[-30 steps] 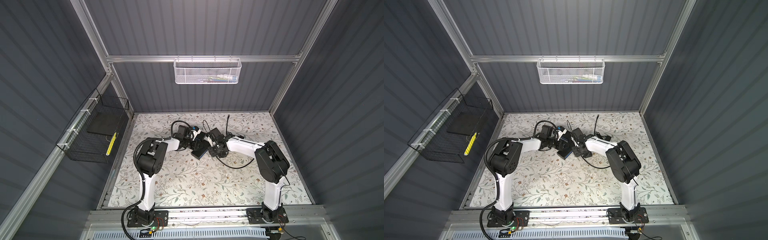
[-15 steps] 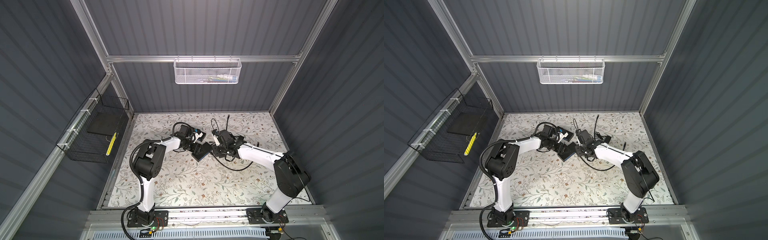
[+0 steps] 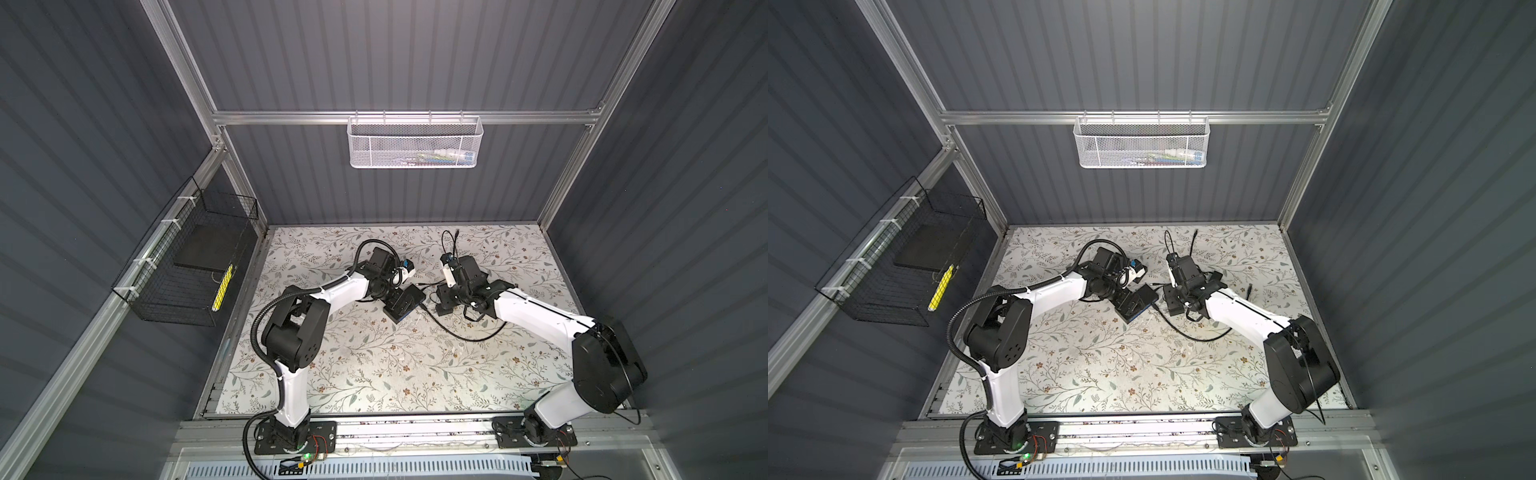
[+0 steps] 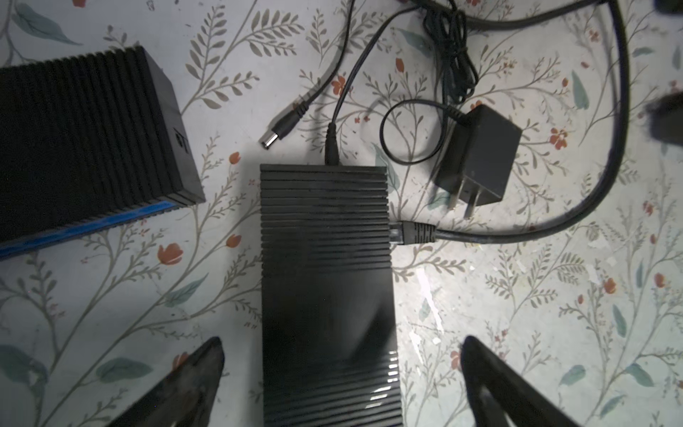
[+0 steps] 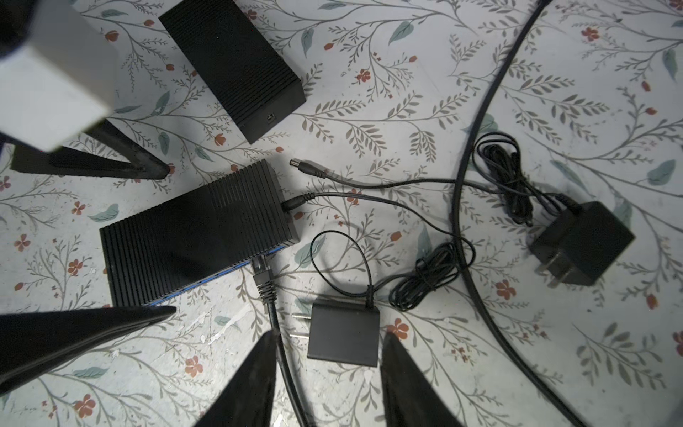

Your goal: Insert the plug into the switch port

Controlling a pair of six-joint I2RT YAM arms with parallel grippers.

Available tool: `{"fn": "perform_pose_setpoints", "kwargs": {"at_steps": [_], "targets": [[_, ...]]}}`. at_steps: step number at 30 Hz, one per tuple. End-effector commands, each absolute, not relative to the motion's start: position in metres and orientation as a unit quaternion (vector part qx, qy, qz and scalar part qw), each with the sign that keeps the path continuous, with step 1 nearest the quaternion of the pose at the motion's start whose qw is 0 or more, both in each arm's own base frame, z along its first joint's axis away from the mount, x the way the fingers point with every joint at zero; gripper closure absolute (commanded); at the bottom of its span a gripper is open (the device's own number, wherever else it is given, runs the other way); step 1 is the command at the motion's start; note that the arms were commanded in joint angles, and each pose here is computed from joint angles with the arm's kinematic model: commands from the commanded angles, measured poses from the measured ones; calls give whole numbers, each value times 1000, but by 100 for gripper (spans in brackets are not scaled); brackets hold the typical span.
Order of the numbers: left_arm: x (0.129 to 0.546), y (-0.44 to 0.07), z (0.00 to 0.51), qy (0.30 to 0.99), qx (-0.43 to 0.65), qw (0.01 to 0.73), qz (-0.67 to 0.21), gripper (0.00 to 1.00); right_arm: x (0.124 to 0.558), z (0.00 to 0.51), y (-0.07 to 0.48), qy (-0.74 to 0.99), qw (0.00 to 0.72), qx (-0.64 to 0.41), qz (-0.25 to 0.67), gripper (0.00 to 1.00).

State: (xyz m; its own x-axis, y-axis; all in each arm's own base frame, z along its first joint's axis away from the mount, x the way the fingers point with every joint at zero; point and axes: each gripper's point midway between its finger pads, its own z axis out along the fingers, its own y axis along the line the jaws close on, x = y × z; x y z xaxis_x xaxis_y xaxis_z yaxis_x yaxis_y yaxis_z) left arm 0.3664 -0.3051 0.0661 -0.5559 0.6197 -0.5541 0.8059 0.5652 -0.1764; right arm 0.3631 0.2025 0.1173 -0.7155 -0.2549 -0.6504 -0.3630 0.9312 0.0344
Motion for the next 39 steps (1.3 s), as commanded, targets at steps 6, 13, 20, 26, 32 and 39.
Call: {"fn": "perform_pose_setpoints", "kwargs": {"at_steps": [6, 13, 20, 26, 32, 39], "targets": [[372, -313, 50, 848, 463, 190, -175, 0, 354, 111, 198, 923, 332, -172, 92, 46], [366, -320, 27, 842, 494, 145, -164, 0, 353, 107, 193, 924, 332, -167, 93, 44], [357, -316, 9, 842, 505, 110, -158, 0, 353, 104, 188, 925, 333, -158, 96, 43], [353, -304, 6, 848, 500, 104, -142, 15, 352, 101, 181, 926, 336, -147, 88, 44], [347, -287, 8, 857, 491, 110, -113, 35, 352, 104, 175, 927, 341, -138, 78, 44], [334, -264, 31, 866, 472, 136, -90, 42, 351, 108, 171, 926, 345, -136, 75, 44]]}}
